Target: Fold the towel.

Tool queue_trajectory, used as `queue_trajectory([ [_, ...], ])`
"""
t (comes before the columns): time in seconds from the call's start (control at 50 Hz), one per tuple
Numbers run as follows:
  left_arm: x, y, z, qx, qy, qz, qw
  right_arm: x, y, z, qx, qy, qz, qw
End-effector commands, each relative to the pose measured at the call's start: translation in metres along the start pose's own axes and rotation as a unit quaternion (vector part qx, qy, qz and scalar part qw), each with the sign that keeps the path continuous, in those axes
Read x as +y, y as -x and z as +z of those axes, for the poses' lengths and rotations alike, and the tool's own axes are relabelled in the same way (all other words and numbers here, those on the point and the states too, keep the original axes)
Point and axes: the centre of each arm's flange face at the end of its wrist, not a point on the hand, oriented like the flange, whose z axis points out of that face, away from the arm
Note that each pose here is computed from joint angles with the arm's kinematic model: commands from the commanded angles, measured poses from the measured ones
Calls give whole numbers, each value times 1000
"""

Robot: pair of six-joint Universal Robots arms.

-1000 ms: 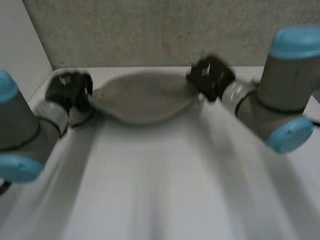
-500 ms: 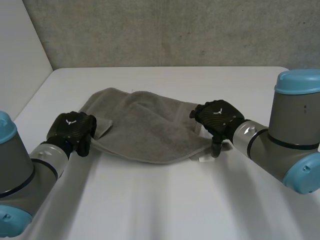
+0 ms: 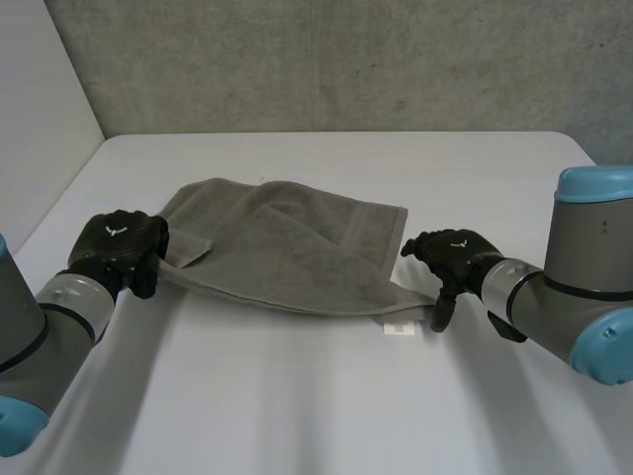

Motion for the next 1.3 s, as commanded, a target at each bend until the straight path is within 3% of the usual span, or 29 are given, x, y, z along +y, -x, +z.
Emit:
queue_trajectory([
  [0.02,-7,7,1,-8,-11,-3,1000,10,-1,13,-3,15,40,999],
  [0.24,-19,11,0,-8,-34,-9,999,5,2,22,-13,6,105,994],
  [0.44,-17,17,1,-18,-29,-11,999,-1,12,21,-79,1,180,980],
  [1.04,-32,26,-9,-34,-55,-11,998,2,25,10,-115,56,239,962],
  [1.3,-25,24,-11,-29,-44,-24,998,-9,19,5,-103,30,276,955],
])
